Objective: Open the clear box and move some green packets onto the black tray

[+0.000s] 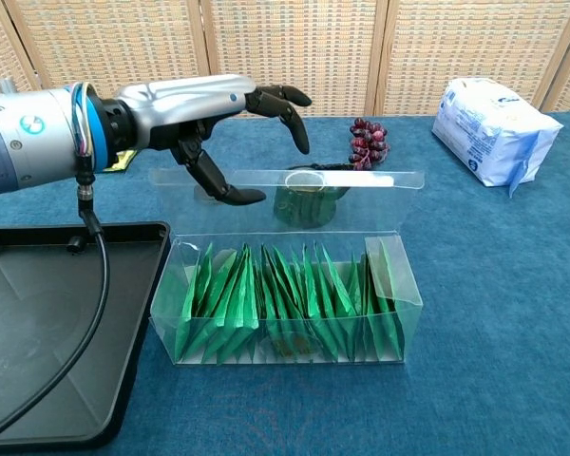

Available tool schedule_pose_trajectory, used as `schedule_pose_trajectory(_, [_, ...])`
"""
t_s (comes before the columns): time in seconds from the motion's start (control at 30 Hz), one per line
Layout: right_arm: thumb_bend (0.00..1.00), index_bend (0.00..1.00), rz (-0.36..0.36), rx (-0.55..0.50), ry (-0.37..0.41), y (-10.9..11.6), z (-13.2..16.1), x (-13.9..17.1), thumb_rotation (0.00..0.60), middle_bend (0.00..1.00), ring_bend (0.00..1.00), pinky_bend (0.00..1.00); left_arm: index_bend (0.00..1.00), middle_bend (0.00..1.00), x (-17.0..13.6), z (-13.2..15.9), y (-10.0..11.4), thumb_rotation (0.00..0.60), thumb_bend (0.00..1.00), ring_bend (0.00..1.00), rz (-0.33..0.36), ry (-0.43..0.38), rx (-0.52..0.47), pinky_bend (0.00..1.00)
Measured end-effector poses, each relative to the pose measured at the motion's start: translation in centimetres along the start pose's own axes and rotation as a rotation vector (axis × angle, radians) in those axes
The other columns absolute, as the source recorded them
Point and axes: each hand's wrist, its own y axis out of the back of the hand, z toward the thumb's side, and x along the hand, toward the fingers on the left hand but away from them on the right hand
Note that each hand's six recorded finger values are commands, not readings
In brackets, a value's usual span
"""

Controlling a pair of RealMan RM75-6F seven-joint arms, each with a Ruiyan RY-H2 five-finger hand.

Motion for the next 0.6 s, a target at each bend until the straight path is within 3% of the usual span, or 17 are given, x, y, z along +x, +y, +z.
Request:
schedule_pose_trajectory(0.27, [0.0, 0.0, 0.001, 0.0, 0.004, 0.0, 0.1, 0.0, 0.6, 0.0, 0.0, 0.0, 0.32, 0.0, 0.4, -2.1, 0.2, 0.6, 0.35, 0.0, -0.026, 0.07, -0.009, 0.0])
schedule_pose_trajectory(0.6, [0.01, 0.0, 0.004, -0.003, 0.003, -0.1, 0.1, 0.0, 0.6, 0.0, 0.0, 0.0, 0.56, 0.0, 0.6, -4.2, -0.3, 0.6, 0.49, 0.0, -0.093, 0.146, -0.009, 0.0])
